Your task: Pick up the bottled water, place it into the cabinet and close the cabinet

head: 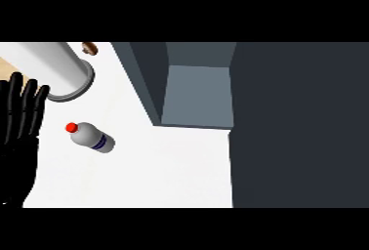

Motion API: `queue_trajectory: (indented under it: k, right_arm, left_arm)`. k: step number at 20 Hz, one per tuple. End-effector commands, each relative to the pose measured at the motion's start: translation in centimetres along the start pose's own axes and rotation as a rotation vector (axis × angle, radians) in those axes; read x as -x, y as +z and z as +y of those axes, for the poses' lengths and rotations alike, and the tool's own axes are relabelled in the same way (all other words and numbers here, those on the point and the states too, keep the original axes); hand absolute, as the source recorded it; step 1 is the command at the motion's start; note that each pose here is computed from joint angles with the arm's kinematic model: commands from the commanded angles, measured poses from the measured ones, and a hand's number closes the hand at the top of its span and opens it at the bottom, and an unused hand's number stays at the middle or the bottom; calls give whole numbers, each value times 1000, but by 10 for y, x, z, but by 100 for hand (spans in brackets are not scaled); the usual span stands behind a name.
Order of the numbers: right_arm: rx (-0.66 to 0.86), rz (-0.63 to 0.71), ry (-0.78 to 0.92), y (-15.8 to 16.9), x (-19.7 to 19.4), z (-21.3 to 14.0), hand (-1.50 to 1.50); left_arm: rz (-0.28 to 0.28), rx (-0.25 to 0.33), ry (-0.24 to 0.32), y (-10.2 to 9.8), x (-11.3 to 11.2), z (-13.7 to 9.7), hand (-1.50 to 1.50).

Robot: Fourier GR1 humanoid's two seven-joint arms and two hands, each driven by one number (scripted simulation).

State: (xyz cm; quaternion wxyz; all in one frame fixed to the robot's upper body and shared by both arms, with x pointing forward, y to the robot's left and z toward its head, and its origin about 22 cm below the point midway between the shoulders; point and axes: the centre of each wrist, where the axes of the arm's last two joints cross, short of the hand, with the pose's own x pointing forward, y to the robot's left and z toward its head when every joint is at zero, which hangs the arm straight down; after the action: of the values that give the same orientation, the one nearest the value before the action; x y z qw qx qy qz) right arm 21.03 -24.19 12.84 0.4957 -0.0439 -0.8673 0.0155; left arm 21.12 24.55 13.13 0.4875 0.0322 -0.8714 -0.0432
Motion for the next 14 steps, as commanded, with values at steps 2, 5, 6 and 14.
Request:
queue_trajectory:
  k: [2,5,6,14]
  right_arm:
    - [-64,-15,-3,10,-3,9,-150]
    - [-82,18,-9,26,-15,9,-150]
    - [-109,9,-6,29,-22,1,-150]
    - [-294,117,-178,54,-54,12,-150]
  left_arm:
    - [23,-182,-102,7,7,17,-150]
    - [54,-372,-225,13,-13,31,-150]
    - [52,-449,-275,14,-10,28,-150]
    - [147,-596,126,14,-48,-17,-150]
